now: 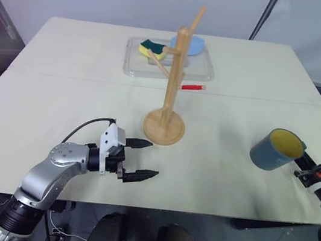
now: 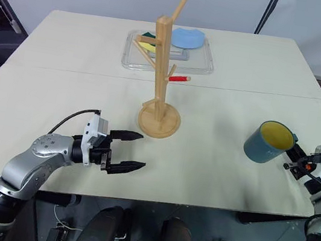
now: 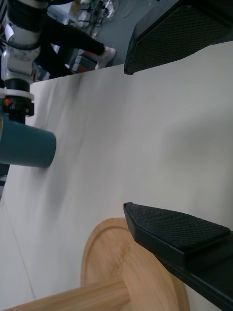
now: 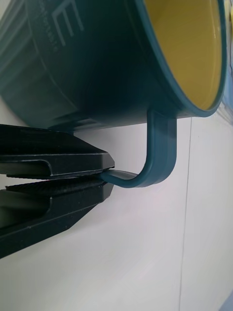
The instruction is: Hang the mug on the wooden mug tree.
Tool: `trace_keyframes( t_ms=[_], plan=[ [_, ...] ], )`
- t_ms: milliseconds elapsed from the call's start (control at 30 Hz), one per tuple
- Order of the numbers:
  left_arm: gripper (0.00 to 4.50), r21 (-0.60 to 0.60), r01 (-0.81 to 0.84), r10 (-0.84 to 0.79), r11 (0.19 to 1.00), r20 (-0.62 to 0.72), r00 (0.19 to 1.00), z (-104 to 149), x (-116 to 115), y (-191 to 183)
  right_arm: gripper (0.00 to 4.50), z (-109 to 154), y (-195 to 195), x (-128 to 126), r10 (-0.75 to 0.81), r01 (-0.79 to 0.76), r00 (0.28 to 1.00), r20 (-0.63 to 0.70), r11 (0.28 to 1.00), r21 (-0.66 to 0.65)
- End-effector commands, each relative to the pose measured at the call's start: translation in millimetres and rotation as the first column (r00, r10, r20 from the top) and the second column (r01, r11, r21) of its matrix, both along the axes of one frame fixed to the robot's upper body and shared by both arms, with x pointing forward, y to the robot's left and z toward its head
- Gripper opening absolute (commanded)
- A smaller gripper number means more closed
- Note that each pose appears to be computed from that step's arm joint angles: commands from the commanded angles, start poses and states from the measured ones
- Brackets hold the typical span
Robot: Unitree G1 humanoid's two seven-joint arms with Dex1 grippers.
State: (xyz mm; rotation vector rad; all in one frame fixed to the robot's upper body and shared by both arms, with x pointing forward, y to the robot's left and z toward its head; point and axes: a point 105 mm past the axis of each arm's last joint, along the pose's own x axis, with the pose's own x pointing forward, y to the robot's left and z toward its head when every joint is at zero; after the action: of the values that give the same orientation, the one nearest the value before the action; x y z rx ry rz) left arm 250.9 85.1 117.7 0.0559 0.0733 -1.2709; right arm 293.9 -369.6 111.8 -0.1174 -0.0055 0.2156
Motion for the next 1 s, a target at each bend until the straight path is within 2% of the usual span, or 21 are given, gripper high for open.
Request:
trace_keyframes(
  t_ms=[33,133,300,433,567,733,1000],
  plan=[
    [4.50,-0.017,-0.003,0.003,1.000,0.045,0.999,11.3,-1.1,2.2,0.02,25.7,14.9,-3.8,0.046,-0.035,0.994,0.098,0.994,-0.106],
    [4.50,-0.011,-0.022,0.022,1.000,0.046,0.999,10.3,1.4,6.9,0.02,37.3,44.3,-9.7,0.146,-0.113,0.982,0.117,0.961,-0.251],
    [4.50,0.000,-0.045,0.045,0.999,0.057,0.997,11.0,7.9,15.0,0.02,63.8,96.7,-15.4,0.289,-0.208,0.944,0.159,0.897,-0.390],
    [4.50,0.001,-0.049,0.049,0.999,0.068,0.996,13.2,11.7,17.5,0.02,86.5,126.3,-16.3,0.354,-0.243,0.913,0.202,0.870,-0.430],
    [4.50,0.000,-0.052,0.052,0.999,0.082,0.995,15.5,14.4,18.4,0.02,99.8,150.0,-18.5,0.450,-0.314,0.877,0.169,0.802,-0.508],
    [4.50,-0.006,-0.070,0.070,0.998,0.101,0.992,21.7,17.0,23.2,0.02,130.9,186.5,-21.4,0.567,-0.393,0.813,0.134,0.703,-0.593],
    [4.50,-0.013,-0.094,0.095,0.995,0.115,0.989,28.5,20.1,28.8,0.02,147.8,221.7,-8.4,0.616,-0.421,0.784,0.078,0.619,-0.663]
  ],
)
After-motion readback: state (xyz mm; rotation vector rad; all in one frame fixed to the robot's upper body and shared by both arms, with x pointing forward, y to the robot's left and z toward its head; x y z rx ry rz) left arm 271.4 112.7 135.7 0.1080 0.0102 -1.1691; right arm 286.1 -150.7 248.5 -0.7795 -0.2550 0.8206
